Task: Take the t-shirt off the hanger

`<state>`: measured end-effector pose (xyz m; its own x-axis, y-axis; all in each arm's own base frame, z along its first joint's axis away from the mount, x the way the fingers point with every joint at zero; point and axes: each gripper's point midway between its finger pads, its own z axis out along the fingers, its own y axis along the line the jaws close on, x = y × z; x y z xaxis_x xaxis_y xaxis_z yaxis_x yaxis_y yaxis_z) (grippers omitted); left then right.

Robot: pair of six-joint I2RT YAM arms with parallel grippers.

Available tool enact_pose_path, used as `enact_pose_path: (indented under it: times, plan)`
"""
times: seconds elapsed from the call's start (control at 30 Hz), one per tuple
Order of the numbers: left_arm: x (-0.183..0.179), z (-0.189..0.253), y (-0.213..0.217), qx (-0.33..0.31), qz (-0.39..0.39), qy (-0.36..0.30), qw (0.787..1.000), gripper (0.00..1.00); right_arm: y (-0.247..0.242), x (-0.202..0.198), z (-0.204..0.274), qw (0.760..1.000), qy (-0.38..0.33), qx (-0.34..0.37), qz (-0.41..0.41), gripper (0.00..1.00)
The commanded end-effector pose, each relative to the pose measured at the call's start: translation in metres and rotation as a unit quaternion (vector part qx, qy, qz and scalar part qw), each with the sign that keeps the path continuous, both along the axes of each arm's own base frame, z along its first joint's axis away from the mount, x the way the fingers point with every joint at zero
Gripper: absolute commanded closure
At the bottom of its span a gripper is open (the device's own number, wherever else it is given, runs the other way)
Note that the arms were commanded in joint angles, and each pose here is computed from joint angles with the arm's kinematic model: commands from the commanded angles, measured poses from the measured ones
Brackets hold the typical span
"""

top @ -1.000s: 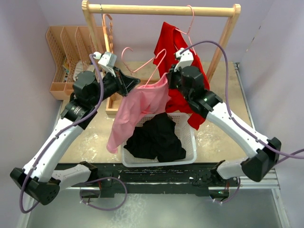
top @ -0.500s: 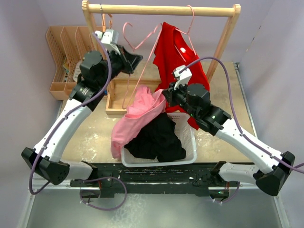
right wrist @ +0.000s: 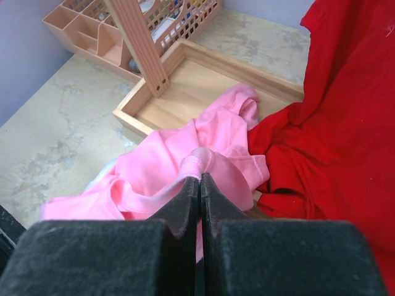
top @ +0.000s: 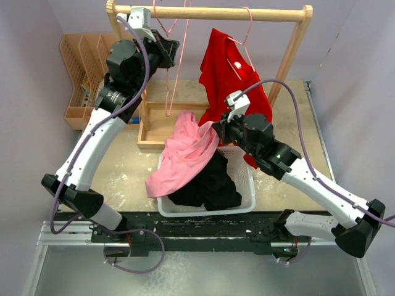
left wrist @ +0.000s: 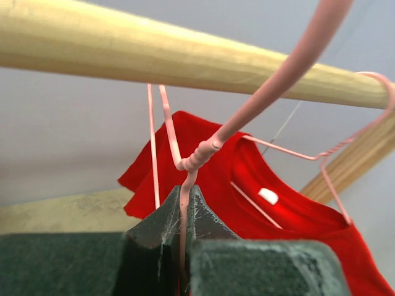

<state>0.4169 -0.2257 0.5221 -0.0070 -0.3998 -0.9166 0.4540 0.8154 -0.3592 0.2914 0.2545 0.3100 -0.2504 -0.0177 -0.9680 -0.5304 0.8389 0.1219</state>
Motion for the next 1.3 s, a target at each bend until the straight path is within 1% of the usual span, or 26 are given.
enact_pose_path:
  times: [0.0, 0.23, 0.37, 0.5, 0.77, 0.83, 0.87, 0.9, 0.93, 1.03, 1.27]
  plan:
    - [0.016, 0.003, 0.013, 0.001, 0.056, 0.004, 0.998, 1.0, 0.0, -0.006, 0.023, 0.999, -0.024, 0.034, 0.005, 1.0]
    - [0.035, -0.01, 0.019, 0.017, 0.095, 0.017, 0.995, 1.0, -0.005, -0.01, 0.021, 0.999, -0.023, 0.037, 0.003, 1.0]
    - [0.041, -0.013, 0.025, 0.026, 0.116, 0.02, 0.993, 1.0, -0.007, -0.012, 0.019, 0.999, -0.021, 0.037, 0.002, 1.0]
    - [0.043, -0.018, 0.032, 0.037, 0.138, 0.025, 0.989, 1.0, -0.008, -0.013, 0.02, 0.999, -0.022, 0.039, 0.002, 1.0]
    - [0.042, -0.035, 0.039, 0.048, 0.152, 0.037, 0.987, 1.0, -0.015, -0.015, 0.038, 0.998, -0.032, 0.045, -0.006, 1.0]
    - [0.039, -0.037, 0.041, 0.046, 0.154, 0.038, 0.986, 0.93, -0.017, -0.016, 0.044, 0.998, -0.035, 0.045, -0.009, 1.0]
    - [0.036, -0.037, 0.043, 0.044, 0.155, 0.037, 0.986, 0.88, -0.018, -0.016, 0.047, 0.998, -0.037, 0.045, -0.01, 1.0]
    - [0.034, -0.037, 0.044, 0.043, 0.155, 0.035, 0.986, 0.77, -0.019, -0.016, 0.05, 0.998, -0.04, 0.046, -0.012, 1.0]
    - [0.031, -0.036, 0.046, 0.04, 0.155, 0.032, 0.987, 0.7, -0.02, -0.016, 0.053, 0.998, -0.042, 0.047, -0.014, 1.0]
    - [0.022, -0.03, 0.05, 0.034, 0.155, 0.024, 0.987, 0.56, -0.023, -0.016, 0.062, 0.997, -0.05, 0.05, -0.017, 1.0]
    - [0.001, -0.002, 0.047, 0.013, 0.118, -0.006, 0.993, 0.16, -0.021, -0.011, 0.077, 0.997, -0.066, 0.045, -0.019, 1.0]
